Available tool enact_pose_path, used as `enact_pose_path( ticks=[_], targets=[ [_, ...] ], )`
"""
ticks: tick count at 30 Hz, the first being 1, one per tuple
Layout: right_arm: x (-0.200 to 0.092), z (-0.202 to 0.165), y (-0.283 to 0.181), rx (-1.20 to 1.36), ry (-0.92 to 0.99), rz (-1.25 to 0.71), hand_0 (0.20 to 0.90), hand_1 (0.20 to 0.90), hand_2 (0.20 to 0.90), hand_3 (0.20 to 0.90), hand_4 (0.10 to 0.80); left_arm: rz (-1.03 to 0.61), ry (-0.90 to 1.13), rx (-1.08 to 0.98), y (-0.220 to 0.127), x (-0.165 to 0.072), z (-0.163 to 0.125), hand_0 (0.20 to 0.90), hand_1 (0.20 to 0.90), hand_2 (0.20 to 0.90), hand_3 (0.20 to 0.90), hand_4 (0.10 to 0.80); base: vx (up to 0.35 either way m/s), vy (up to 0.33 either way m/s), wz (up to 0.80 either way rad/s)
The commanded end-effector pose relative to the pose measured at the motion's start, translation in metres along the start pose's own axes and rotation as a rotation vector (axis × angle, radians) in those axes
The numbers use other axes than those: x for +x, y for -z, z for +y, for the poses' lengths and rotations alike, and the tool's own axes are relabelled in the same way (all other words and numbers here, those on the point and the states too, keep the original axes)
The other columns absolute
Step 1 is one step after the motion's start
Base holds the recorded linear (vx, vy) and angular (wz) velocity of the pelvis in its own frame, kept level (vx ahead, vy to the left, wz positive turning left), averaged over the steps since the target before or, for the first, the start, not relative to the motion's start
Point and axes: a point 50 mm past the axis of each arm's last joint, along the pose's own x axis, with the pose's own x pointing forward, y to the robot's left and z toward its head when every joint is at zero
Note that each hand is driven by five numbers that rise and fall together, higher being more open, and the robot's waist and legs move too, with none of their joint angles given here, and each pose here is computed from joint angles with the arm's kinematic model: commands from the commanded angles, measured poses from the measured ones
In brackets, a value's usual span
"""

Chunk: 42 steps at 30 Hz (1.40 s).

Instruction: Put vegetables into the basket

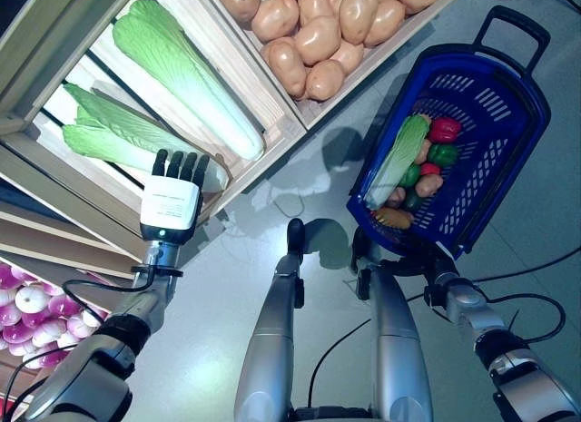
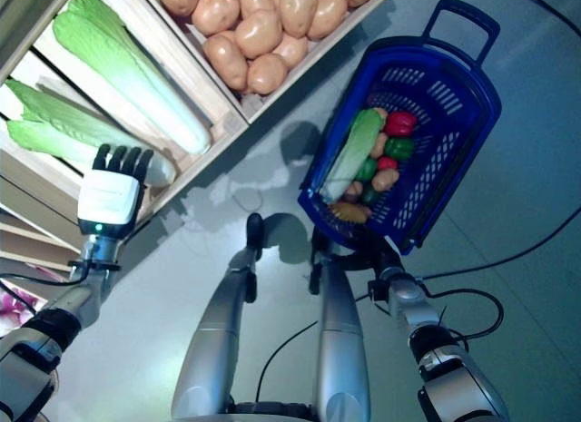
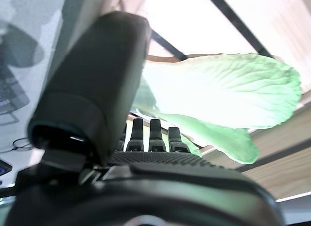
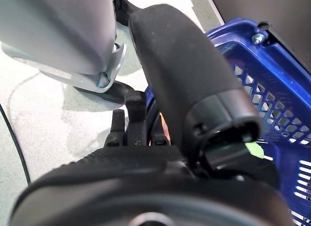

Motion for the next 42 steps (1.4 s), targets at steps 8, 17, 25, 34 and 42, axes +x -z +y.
enact_pose_path(
  ticks=[8, 17, 25, 34, 42],
  targets=[
    [-0.003, -0.029, -0.007, 0.005, 0.079, -0.023, 0.900, 0.900, 0.900, 0.900, 0.800, 0.088, -0.005, 0.182, 0.029, 0.014, 0.006, 0.900, 0.900, 0.900, 0.900, 0.800, 0.003, 0.009, -0.01],
    [0.002, -0.025, -0.011, -0.002, 0.066, -0.019, 0.900, 0.900, 0.900, 0.900, 0.800, 0.034, -0.001, 0.261, 0.029, 0.045, 0.018, 0.900, 0.900, 0.900, 0.900, 0.800, 0.006, 0.006, -0.03],
    [0.003, -0.023, -0.014, -0.016, 0.053, -0.027, 0.900, 0.900, 0.900, 0.900, 0.800, 0.106, 0.046, 0.259, 0.032, 0.048, 0.015, 0.900, 0.900, 0.900, 0.900, 0.800, 0.009, 0.020, -0.02],
    [0.006, -0.017, -0.019, -0.013, 0.046, -0.039, 0.900, 0.900, 0.900, 0.900, 0.800, 0.189, 0.085, 0.222, 0.033, 0.050, 0.012, 0.300, 0.300, 0.300, 0.300, 0.400, 0.000, -0.001, 0.00],
    [0.007, -0.013, -0.021, -0.004, 0.047, -0.049, 0.900, 0.900, 0.900, 0.900, 0.800, 0.279, 0.095, 0.169, 0.035, 0.047, 0.009, 0.300, 0.300, 0.300, 0.300, 0.400, -0.002, -0.004, -0.02]
  ],
)
